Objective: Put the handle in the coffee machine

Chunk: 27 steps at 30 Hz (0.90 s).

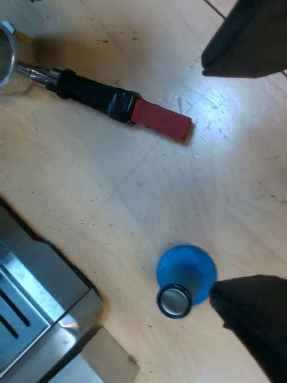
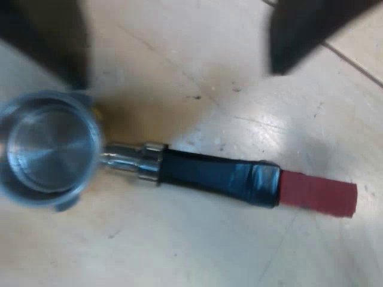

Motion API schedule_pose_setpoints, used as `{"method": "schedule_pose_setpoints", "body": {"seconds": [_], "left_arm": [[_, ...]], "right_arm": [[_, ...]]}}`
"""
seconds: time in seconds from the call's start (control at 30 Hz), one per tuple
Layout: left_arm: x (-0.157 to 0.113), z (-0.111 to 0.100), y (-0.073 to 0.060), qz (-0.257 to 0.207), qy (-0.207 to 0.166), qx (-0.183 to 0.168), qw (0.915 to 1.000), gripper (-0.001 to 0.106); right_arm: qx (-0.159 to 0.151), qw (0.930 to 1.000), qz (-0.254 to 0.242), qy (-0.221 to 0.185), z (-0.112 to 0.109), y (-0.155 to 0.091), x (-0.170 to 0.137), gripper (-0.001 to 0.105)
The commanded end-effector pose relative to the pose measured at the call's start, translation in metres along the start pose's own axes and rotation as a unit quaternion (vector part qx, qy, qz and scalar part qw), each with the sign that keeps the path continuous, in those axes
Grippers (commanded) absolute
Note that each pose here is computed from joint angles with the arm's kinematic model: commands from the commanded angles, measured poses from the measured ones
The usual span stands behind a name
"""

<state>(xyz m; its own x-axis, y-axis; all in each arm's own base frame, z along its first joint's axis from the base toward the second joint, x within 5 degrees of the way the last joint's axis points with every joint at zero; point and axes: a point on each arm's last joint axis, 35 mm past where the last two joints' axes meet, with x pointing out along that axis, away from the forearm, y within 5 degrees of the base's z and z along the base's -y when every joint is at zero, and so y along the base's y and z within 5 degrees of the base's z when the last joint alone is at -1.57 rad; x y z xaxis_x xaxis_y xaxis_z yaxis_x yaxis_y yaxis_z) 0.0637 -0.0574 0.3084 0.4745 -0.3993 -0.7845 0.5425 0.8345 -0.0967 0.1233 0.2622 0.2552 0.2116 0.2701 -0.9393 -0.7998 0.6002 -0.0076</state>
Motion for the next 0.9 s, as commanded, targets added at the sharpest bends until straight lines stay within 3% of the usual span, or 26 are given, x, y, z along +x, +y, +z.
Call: {"method": "schedule_pose_setpoints", "body": {"seconds": [0.03,0.17,0.43,0.57,0.63,0.9], "left_arm": [[-0.002,0.005,-0.004,-0.040,-0.019,0.011,0.9990,0.070],[0.004,0.011,-0.008,-0.084,-0.014,0.012,0.9963,0.070],[0.022,0.018,-0.010,-0.077,0.031,0.010,0.9965,0.070],[0.026,0.020,-0.011,-0.075,0.041,0.020,0.9961,0.070],[0.028,0.020,-0.011,-0.075,0.044,0.027,0.9958,0.070],[0.028,0.020,-0.011,-0.075,0.045,0.031,0.9957,0.070]], "right_arm": [[0.032,0.9993,-0.015,0.013,-0.001,-0.021,-0.004,0.105],[0.057,0.9981,-0.010,0.019,0.001,-0.049,-0.002,0.105],[0.074,0.9967,-0.020,0.025,-0.003,-0.084,0.003,0.100],[0.080,0.9962,-0.020,0.028,-0.009,-0.090,0.010,0.084],[0.068,0.9974,-0.010,0.024,-0.011,-0.089,0.018,0.076],[0.046,0.9973,0.046,0.035,-0.005,-0.087,0.056,0.076]]}}
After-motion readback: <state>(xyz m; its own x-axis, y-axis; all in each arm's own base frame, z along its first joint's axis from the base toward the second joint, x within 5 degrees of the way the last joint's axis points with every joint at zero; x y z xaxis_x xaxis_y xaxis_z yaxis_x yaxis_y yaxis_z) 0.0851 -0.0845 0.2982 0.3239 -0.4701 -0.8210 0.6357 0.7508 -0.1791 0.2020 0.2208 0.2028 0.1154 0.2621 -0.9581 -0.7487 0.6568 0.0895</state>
